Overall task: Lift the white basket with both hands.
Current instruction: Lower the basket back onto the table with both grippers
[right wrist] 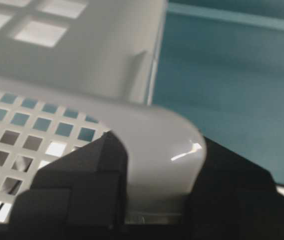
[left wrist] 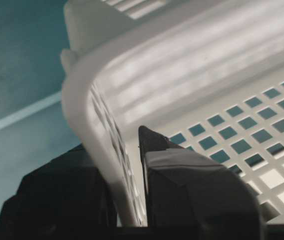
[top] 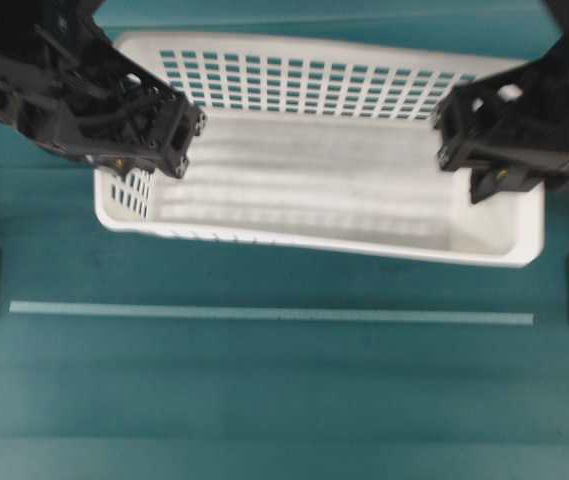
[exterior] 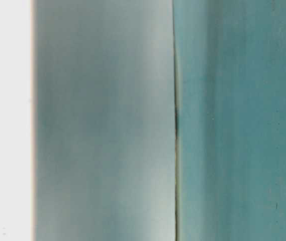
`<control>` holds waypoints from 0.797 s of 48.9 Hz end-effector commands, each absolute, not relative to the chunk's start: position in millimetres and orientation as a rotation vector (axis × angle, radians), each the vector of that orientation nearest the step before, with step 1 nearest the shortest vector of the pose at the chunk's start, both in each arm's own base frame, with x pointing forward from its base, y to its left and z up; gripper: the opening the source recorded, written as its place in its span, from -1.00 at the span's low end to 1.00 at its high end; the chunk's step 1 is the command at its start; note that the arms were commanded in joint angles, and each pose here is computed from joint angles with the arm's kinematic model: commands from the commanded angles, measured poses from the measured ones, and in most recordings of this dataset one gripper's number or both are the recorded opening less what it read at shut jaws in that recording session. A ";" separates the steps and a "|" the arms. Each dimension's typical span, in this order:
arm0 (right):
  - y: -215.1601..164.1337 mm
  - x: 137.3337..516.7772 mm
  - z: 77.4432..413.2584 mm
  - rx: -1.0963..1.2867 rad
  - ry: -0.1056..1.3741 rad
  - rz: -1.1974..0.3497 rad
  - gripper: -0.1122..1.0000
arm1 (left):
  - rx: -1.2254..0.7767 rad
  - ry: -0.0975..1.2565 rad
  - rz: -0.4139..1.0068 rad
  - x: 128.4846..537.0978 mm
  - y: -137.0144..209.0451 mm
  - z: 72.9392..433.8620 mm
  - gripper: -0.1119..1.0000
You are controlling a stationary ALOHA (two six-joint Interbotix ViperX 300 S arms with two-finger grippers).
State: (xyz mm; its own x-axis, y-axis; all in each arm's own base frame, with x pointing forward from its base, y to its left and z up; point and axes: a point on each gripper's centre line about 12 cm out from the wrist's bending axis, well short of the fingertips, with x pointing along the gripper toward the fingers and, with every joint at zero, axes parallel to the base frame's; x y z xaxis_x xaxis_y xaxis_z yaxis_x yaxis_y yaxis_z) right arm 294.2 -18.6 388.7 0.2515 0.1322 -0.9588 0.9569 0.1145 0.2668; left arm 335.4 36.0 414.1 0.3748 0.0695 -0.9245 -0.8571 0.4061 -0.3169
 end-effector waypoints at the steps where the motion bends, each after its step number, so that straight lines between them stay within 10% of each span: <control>1: -10.1 300.1 361.6 1.237 1.182 -0.777 -0.45 | -0.961 0.976 0.701 333.2 36.1 396.9 -0.67; 39: -9.7 306.7 200.6 1.251 1.111 -0.782 -0.45 | -1.036 0.997 0.766 329.4 32.3 224.3 -0.68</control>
